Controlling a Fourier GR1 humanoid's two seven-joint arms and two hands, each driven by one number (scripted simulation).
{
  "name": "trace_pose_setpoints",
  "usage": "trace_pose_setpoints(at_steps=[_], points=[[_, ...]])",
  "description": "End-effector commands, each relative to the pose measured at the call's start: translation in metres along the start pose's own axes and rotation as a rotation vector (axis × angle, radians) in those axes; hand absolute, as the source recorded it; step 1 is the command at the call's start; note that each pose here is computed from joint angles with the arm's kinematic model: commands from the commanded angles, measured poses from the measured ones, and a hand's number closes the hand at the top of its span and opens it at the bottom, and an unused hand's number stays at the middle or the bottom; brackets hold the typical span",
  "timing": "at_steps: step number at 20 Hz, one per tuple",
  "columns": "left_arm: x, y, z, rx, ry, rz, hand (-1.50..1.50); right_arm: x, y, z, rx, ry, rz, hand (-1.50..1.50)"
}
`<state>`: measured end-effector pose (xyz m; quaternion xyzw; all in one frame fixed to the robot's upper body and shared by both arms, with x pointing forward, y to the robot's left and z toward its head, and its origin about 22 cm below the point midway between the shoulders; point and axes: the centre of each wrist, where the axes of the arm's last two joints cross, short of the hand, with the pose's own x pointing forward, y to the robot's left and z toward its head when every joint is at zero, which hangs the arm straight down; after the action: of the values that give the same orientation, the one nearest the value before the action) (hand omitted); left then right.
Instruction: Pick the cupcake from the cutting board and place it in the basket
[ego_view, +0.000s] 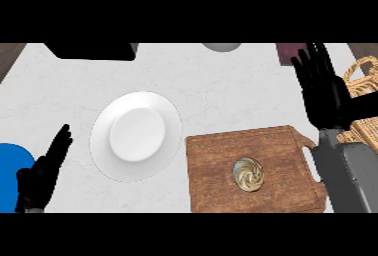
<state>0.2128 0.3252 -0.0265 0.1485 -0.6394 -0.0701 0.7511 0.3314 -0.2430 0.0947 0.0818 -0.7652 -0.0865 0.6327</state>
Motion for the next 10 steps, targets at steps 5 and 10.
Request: trace_pose_setpoints(at_steps=[5,10], points=[[0.06,0.012,-0.047,-0.005,-0.046,0.081,0.0,0.025,-0.019,-0.022,0.389,-0.22,-0.027,1.5],[0.052,-0.006,-0.046,-0.045,0.004,0.121,0.0,0.035,0.054,0.003,0.917,-0.396,0.444,-1.5]])
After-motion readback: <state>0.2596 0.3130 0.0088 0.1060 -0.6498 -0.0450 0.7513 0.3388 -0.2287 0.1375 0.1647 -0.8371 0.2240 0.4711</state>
